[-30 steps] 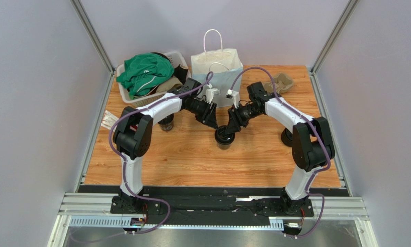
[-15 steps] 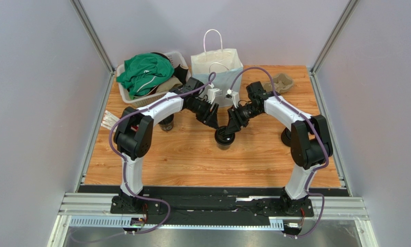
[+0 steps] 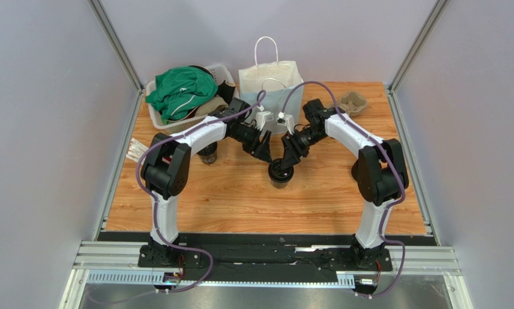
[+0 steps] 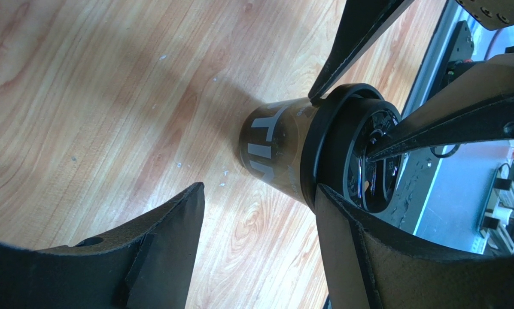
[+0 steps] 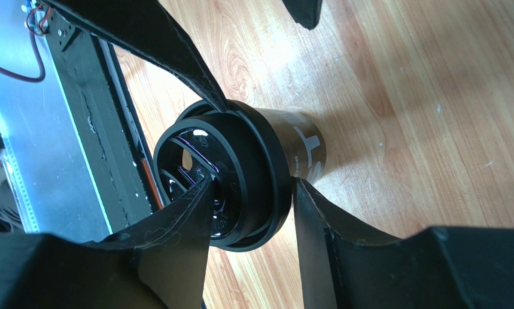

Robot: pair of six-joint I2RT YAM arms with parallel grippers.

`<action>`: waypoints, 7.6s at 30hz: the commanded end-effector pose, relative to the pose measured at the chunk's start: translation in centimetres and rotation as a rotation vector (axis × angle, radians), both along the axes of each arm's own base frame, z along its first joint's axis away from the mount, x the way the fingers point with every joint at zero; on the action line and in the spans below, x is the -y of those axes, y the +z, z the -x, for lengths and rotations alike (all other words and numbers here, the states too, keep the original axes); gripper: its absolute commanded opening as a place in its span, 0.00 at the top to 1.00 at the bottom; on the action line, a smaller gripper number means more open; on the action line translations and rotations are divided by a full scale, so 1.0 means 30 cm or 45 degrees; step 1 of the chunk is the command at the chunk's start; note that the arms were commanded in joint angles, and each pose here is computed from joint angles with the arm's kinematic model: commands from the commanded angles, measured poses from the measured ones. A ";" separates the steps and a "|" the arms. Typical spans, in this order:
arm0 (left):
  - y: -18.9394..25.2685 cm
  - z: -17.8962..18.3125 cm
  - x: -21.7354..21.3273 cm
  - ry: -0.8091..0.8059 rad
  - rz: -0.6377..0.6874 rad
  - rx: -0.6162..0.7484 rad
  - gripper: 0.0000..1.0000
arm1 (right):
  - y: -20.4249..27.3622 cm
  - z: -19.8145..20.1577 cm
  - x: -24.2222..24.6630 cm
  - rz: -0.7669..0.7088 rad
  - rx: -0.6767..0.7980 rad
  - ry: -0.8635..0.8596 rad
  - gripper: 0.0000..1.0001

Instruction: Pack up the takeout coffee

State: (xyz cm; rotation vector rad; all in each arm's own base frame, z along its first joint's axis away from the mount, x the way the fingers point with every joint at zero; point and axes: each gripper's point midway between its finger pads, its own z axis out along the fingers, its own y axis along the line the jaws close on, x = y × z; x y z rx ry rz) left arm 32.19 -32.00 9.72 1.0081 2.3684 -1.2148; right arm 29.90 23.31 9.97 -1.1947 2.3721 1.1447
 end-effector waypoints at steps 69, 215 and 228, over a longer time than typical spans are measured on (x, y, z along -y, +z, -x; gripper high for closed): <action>0.149 0.111 0.042 0.092 0.215 0.095 0.21 | -0.179 -0.033 0.113 0.357 0.137 -0.172 0.51; -0.167 0.149 0.103 -0.079 -0.234 0.055 0.41 | 0.265 -0.065 0.179 0.144 0.447 -0.303 0.32; 0.019 0.084 0.118 -0.100 -0.118 0.177 0.21 | 0.256 0.048 0.190 0.130 0.551 -0.223 0.31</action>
